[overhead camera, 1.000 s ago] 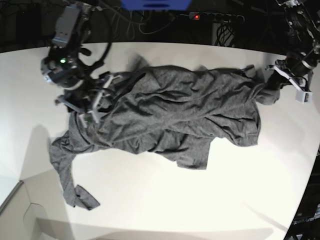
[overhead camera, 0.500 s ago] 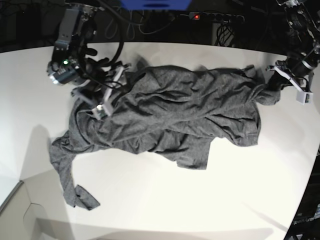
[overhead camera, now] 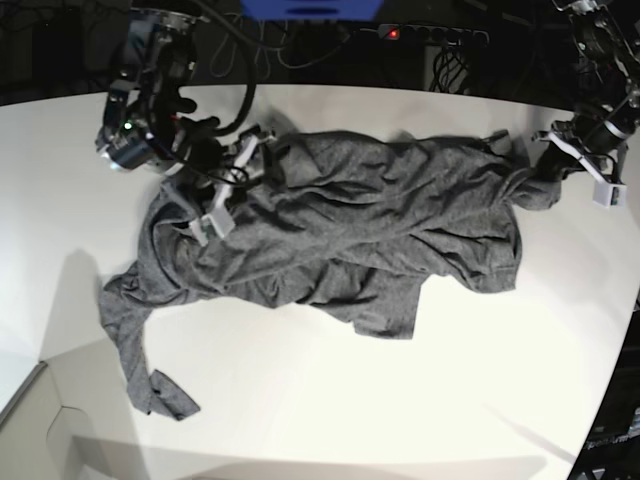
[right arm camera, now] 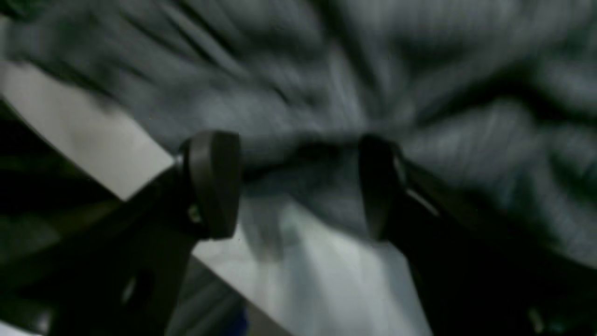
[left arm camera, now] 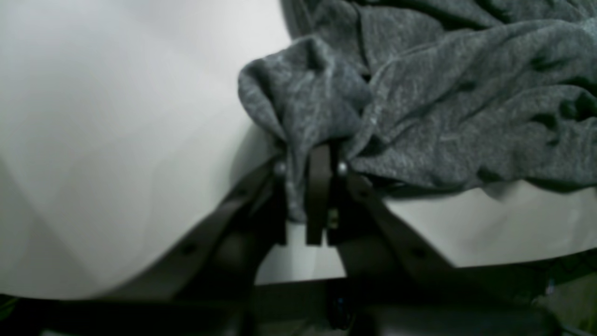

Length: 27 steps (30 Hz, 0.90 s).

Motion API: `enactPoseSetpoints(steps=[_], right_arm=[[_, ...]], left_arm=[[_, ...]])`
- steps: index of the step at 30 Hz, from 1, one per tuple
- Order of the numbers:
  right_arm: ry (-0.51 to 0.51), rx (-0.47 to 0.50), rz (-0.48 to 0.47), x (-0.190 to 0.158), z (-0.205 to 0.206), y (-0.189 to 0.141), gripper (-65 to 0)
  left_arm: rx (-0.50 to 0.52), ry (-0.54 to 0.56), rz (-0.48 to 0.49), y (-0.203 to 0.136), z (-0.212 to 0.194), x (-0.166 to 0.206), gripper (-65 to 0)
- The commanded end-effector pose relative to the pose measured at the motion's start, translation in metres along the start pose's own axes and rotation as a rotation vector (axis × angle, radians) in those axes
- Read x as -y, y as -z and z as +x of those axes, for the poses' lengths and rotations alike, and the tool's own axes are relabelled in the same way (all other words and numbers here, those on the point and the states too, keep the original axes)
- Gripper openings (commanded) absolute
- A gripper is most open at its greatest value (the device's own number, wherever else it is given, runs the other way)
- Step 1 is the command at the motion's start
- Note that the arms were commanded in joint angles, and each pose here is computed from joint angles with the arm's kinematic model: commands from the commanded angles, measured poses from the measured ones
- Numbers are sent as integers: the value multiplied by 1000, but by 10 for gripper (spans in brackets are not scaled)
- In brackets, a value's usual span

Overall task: Layout the t-shirt on the table in an organized manner, then fold the t-shirt properly
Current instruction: 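Regrasp the shirt edge with the right gripper beside the collar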

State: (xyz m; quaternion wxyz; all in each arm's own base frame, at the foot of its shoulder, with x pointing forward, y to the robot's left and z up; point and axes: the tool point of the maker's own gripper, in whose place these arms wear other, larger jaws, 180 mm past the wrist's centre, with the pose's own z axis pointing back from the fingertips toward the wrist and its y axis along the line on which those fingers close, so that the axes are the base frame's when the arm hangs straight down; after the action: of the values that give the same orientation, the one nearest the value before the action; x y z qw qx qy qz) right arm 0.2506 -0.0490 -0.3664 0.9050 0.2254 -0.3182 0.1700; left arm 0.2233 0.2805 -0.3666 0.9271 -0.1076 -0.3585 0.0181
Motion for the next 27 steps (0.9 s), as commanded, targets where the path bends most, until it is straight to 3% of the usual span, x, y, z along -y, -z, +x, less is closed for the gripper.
enactPoseSetpoints(steps=[1,24,27], right_arm=[[-10,49,13,-4,13,-3,-247],[56,-17,65,-3,-7,21,-252],[49,-9,68,-3,-1,23,-299]], left_arm=[[47,21,3,-6,15,-2,-649],[74,62,4,-11,27,5,-649],[75,60,3,-11,27,5,-649]])
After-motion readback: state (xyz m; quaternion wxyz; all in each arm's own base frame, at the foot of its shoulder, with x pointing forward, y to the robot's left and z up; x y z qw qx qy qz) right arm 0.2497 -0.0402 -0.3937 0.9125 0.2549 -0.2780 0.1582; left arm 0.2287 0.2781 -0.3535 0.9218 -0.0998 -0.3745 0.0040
